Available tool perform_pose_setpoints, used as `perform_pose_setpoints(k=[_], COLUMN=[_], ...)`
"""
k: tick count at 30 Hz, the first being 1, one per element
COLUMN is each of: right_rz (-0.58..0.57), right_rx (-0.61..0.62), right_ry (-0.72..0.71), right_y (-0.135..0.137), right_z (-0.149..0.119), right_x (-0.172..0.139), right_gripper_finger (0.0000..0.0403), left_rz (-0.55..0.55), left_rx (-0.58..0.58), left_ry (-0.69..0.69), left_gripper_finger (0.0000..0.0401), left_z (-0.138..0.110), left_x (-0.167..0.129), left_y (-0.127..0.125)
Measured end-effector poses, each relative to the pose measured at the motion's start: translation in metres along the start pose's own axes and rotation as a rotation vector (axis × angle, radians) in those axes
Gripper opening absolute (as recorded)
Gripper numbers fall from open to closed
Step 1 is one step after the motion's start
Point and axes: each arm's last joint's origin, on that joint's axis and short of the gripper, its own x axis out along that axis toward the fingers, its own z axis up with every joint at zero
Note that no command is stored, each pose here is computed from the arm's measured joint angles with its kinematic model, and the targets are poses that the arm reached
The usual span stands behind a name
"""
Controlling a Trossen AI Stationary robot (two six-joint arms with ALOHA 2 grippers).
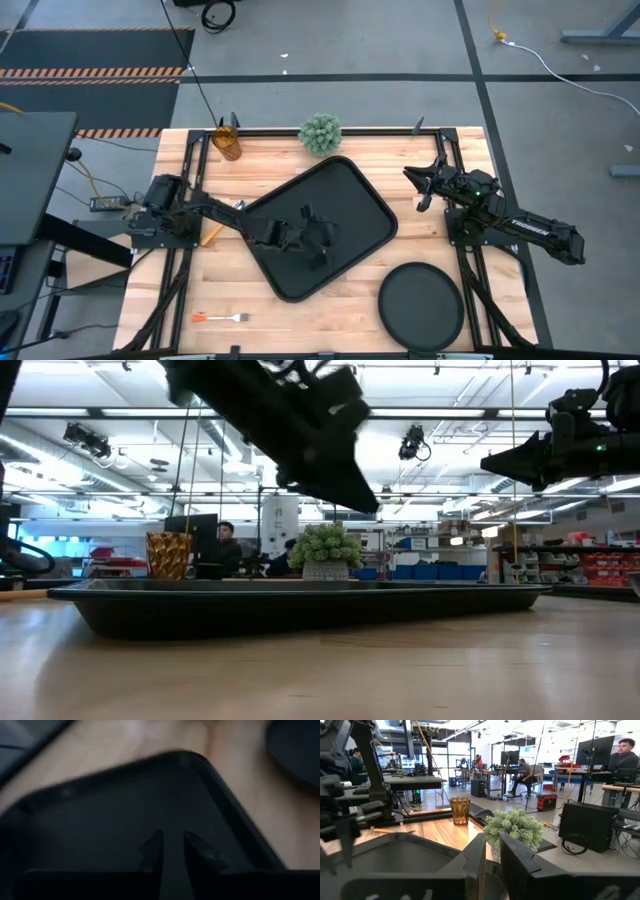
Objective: Pick and place plate/cup/fork/spoon on tray
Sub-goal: Move the black tray to the center of the table
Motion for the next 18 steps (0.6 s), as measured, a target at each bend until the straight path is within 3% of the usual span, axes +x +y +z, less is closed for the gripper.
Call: perform_pose_setpoints(k=[4,7,10,18], right_rz=[0.0,0.0,0.0,0.0], right_rx=[0.0,0.0,0.0,0.0], right_ry=[0.0,0.0,0.0,0.0], right_y=[0.0,0.0,0.0,0.0], right_z=[0.0,0.0,0.0,0.0], right_x=[0.0,0.0,0.0,0.0], right_gripper_finger=[0.0061,0.0061,0.0061,0.0061], left_rz=[0.036,-0.097,-0.194,-0.215], left_rx=[-0.07,-0.118,-0.125,0.002], left_ry=[-0.155,-0.255,-0.234,-0.118], left_gripper_finger=[0.0079,0.0077,0.0064,0.0018], left_z=[0.006,0.012,0.023,0.029], left_x=[0.029,0.05,0.069,0.104], left_y=[0.012,0.02,0.021,-0.012])
